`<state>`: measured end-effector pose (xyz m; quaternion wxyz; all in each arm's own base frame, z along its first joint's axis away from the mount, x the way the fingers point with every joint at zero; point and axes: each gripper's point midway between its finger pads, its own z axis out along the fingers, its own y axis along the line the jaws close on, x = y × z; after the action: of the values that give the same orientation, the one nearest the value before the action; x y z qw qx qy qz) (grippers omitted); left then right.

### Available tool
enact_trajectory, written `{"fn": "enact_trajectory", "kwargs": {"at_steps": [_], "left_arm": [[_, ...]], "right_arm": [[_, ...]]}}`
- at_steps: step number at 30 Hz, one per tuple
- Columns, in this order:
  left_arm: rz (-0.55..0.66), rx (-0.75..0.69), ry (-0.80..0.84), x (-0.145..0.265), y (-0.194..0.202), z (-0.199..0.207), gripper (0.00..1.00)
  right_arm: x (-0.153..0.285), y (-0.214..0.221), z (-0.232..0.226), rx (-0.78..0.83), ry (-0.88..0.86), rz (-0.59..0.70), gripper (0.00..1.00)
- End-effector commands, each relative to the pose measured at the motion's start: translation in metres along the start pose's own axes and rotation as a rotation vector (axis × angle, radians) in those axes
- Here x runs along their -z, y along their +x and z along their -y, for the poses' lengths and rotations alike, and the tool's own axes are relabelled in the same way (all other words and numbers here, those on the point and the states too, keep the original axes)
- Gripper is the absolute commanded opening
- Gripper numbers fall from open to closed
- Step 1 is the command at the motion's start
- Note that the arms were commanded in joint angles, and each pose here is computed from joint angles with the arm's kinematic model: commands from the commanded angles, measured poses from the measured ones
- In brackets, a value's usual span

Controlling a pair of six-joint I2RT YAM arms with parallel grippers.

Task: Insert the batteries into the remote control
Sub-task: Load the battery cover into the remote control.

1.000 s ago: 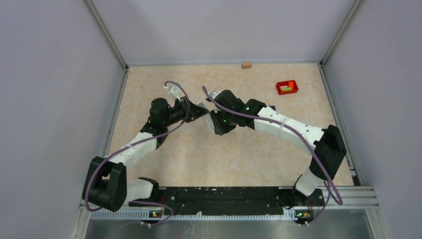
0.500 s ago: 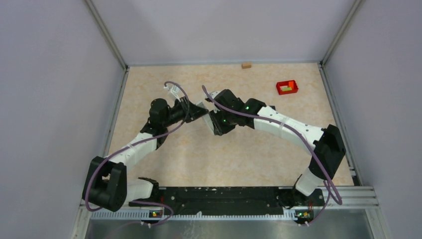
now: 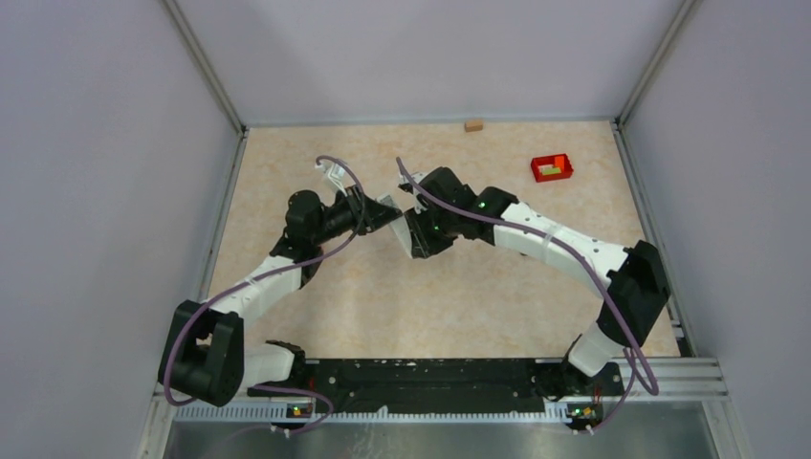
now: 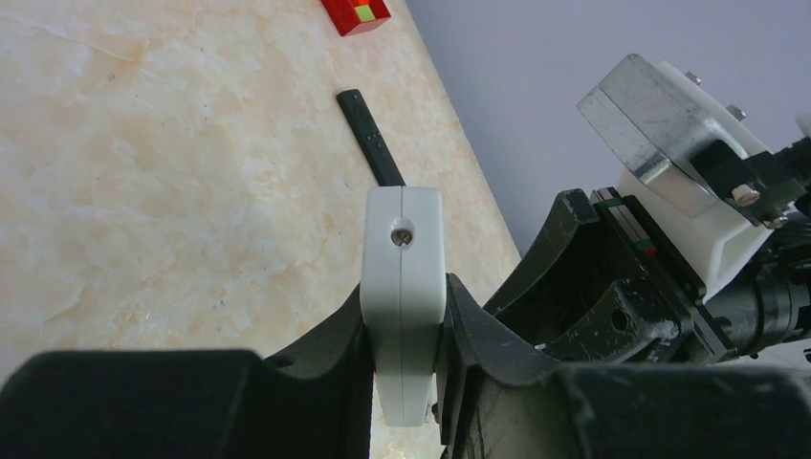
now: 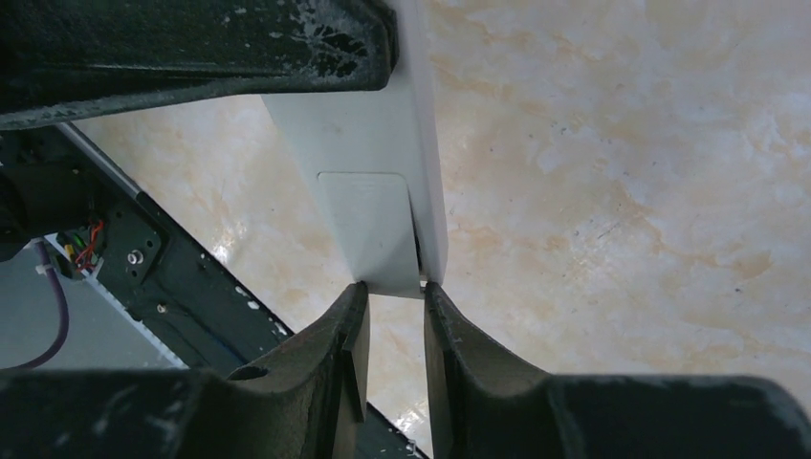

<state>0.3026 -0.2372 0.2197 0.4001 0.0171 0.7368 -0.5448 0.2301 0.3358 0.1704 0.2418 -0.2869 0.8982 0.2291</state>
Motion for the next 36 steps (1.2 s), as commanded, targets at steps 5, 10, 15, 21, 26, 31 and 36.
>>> {"fn": "enact_trajectory", "kwargs": {"at_steps": [5,10,15,21,26,31,36], "left_arm": [[-0.002,-0.012,0.157,0.006,0.001,0.036,0.0],[-0.005,0.019,0.162,0.005,0.001,0.038,0.0],[-0.014,0.059,0.179,0.005,-0.002,0.044,0.0],[-0.047,0.134,0.206,0.006,-0.009,0.056,0.0],[-0.067,0.177,0.168,0.007,-0.014,0.053,0.0],[-0.044,0.186,0.136,0.007,-0.021,0.046,0.0],[-0.035,0.216,0.119,0.004,-0.025,0.039,0.0]], "right_arm": [[0.013,-0.046,-0.02,-0.026,-0.102,0.174,0.21],[0.008,-0.049,-0.017,-0.036,-0.078,0.166,0.21],[0.006,-0.049,-0.008,-0.048,-0.027,0.162,0.21],[0.002,-0.045,0.003,-0.054,0.025,0.153,0.21],[0.004,-0.045,0.004,-0.059,0.033,0.155,0.21],[0.012,-0.045,0.005,-0.075,0.046,0.16,0.25],[0.023,-0.052,0.004,-0.099,0.053,0.194,0.29]]}}
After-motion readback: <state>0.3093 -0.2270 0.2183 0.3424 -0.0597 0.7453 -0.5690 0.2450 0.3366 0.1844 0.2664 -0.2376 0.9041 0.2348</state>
